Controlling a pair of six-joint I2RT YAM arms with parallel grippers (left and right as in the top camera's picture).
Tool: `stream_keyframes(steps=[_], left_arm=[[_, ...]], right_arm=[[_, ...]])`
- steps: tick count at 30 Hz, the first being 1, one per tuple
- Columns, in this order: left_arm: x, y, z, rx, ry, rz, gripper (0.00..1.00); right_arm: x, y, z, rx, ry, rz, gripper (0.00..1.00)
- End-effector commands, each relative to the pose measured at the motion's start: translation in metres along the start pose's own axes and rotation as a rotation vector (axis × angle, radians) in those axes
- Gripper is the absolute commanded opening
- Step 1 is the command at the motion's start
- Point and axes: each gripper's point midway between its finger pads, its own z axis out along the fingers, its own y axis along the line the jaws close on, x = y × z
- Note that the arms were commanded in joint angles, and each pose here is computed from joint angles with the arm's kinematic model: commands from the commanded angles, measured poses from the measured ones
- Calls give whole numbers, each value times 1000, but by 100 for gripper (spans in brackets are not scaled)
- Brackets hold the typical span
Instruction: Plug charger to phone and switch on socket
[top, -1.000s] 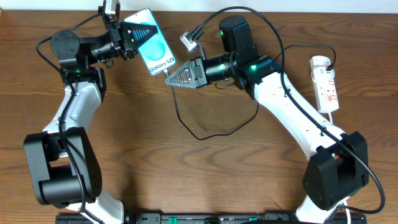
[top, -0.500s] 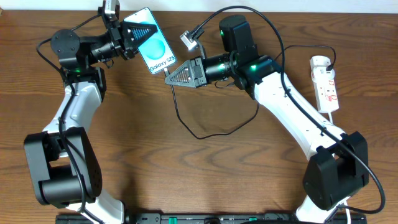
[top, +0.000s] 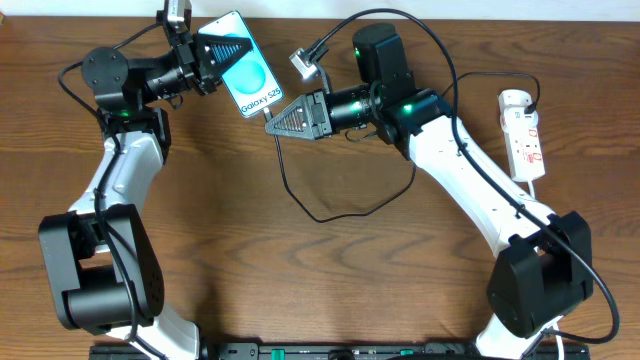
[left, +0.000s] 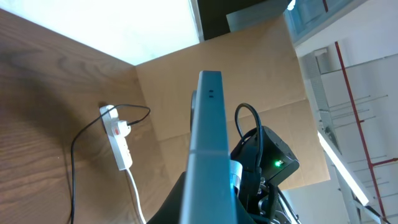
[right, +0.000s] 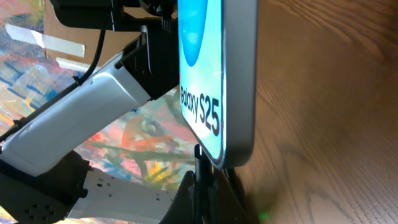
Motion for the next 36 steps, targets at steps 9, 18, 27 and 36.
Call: stream_keyframes(steps=[9, 18, 27, 36], left_arm=[[27, -8, 0, 6, 164, 82, 7], [31, -8, 1, 6, 190, 82, 7], [32, -8, 1, 6, 191, 82, 7], [32, -8, 1, 7, 191, 89, 7]], right_arm=[[-10, 12, -3, 4, -36, -47, 1], [-11, 11, -4, 5, -39, -44, 1], [-16, 10, -10, 7, -54, -40, 1], [-23, 14, -12, -6, -76, -42, 1]])
